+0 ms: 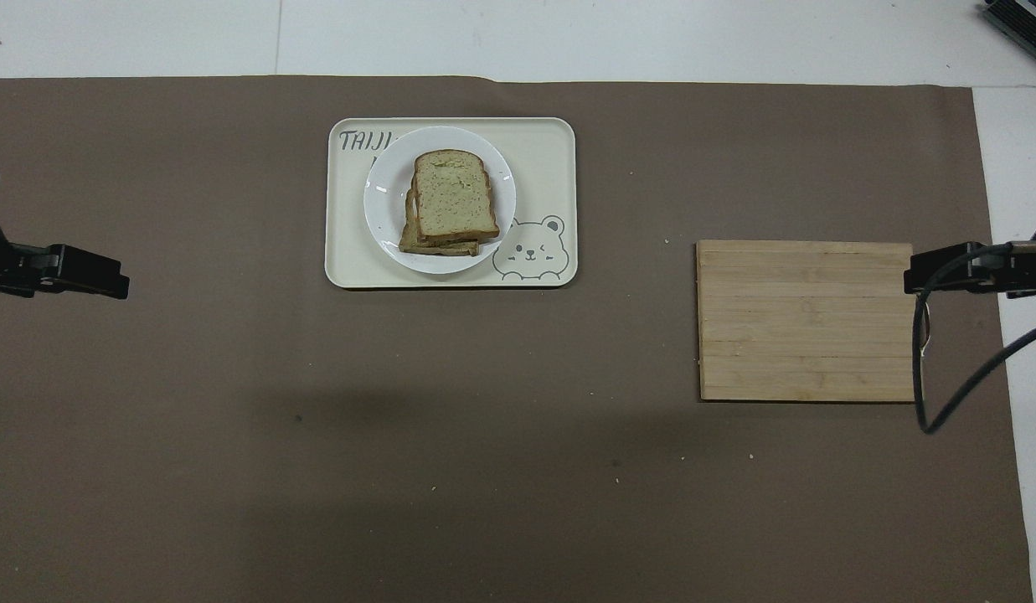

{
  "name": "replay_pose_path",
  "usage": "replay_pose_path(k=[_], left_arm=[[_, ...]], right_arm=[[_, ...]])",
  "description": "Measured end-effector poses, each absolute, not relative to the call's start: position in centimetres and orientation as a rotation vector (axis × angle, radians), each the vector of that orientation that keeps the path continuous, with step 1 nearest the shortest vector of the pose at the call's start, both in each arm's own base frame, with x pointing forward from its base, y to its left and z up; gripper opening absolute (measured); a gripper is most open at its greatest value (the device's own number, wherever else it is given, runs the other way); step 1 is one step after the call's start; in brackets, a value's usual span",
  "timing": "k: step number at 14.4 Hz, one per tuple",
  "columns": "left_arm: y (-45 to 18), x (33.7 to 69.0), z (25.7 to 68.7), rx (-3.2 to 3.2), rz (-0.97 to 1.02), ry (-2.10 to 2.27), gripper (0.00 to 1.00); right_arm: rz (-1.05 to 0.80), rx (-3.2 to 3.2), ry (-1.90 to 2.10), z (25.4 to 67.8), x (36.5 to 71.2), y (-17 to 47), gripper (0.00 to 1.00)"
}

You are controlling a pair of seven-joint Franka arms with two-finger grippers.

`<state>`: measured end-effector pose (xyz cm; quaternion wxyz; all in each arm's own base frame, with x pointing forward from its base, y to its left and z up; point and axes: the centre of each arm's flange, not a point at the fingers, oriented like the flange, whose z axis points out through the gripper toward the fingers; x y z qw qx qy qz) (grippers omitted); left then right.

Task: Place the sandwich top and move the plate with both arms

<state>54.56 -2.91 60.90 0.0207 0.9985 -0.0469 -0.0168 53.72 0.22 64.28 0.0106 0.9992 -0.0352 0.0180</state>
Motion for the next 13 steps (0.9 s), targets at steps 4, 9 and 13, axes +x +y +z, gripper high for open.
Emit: replay_pose_path(k=[4,9,13], left_arm=[[-3.6,55.3,61.9,3.109,-0.075,-0.137,1.0],[-4.1,55.8,61.8,3.11,-0.069,-0.133,1.0],[-4.1,55.8,61.9,3.11,-0.068,-0.132,1.0]], right_arm=[[0.056,3.118,-0.11,64.3,53.7,0.2,1.0],[0.056,3.118,-0.11,64.3,53.7,0.2,1.0],[0.056,3.118,-0.11,64.3,53.7,0.2,1.0]])
